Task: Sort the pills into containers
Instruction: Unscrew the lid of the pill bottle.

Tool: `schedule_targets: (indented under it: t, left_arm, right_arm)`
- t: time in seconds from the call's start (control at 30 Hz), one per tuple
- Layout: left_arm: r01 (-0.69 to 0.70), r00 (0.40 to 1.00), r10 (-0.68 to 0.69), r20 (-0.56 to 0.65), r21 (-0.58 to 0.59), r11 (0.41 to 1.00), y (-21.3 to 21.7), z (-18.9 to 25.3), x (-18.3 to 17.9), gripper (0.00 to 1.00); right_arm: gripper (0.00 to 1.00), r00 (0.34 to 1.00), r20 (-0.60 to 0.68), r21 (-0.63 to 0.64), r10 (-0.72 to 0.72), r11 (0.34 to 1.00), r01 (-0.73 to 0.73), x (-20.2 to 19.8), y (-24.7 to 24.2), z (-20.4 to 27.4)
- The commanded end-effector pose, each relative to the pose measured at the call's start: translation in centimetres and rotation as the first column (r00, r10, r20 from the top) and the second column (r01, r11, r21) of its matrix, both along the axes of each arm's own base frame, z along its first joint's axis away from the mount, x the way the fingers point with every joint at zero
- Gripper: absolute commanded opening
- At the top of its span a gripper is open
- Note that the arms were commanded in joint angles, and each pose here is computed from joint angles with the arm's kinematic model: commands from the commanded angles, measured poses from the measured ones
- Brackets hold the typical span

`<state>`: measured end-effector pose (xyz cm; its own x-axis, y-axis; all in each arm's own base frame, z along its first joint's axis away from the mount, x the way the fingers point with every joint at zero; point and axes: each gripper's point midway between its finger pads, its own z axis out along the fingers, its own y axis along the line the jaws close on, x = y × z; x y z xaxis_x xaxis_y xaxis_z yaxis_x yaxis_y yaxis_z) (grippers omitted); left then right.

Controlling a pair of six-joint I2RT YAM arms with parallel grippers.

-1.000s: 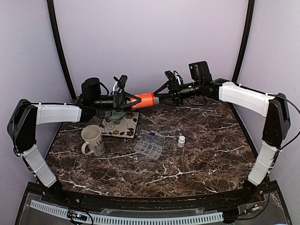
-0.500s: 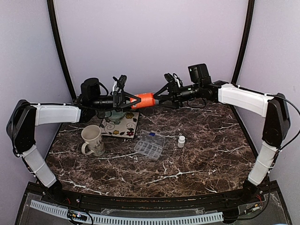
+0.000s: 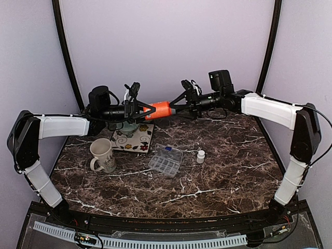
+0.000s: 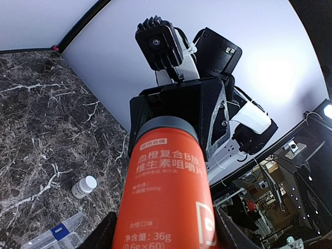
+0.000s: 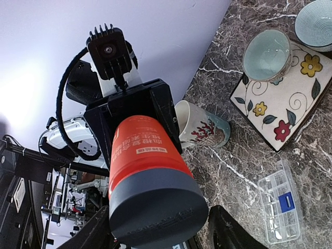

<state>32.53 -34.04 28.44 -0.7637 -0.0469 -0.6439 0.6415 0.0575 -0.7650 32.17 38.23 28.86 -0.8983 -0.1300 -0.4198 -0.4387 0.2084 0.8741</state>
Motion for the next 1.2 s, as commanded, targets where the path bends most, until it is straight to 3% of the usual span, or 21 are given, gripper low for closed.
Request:
schedule_targets:
  t: [0.0, 0.2, 0.3, 0.37, 0.53, 0.83, 1.0, 1.17]
  left_arm:
    - [0.06, 0.993, -0.053, 0.105, -0.056, 0.997, 0.1, 3.0, -1.4, 0.06]
    - [0.075, 0.993, -0.07, 0.096, -0.054, 0.996, -0.3, 2.7, -1.3, 0.06]
    - [0.082, 0.993, -0.077, 0.093, -0.055, 0.995, -0.5, 2.8, -1.3, 0.06]
    - [0.086, 0.993, -0.081, 0.085, -0.056, 0.995, -0.6, 2.7, -1.2, 0.06]
    - [0.127, 0.991, -0.122, 0.05, -0.104, 0.986, -0.8, 3.5, -1.2, 0.06]
    - [0.236, 0.97, -0.245, -0.009, -0.236, 0.943, -1.1, 6.4, -1.5, 0.06]
    - [0.292, 0.952, -0.306, -0.018, -0.257, 0.921, -1.0, 7.4, -2.0, 0.06]
    - [0.309, 0.945, -0.326, -0.028, -0.248, 0.918, -0.9, 7.3, -2.4, 0.06]
  right_arm:
    - [0.61, 1.0, 0.021, 0.031, 0.001, 1.0, -0.001, 0.7, 0.6, 0.9]
    - [0.51, 1.0, 0.026, 0.04, 0.012, 0.999, -0.013, 0.8, 1.0, 1.3]
    - [0.39, 0.999, 0.042, 0.042, 0.023, 0.999, -0.025, 0.7, 1.2, 1.6]
    - [0.25, 0.997, 0.065, 0.032, 0.031, 0.999, -0.034, 0.5, 1.2, 1.7]
    - [0.02, 0.975, 0.22, -0.031, 0.04, 0.999, -0.034, 0.3, 0.6, 1.7]
    - [0.0, 0.799, 0.594, -0.173, 0.087, 0.985, 0.021, -0.3, -1.1, 2.5]
    - [0.0, 0.713, 0.691, -0.249, 0.122, 0.966, 0.076, 0.0, -1.7, 2.1]
    - [0.0, 0.653, 0.749, -0.245, 0.112, 0.963, 0.115, -0.1, -1.8, 2.7]
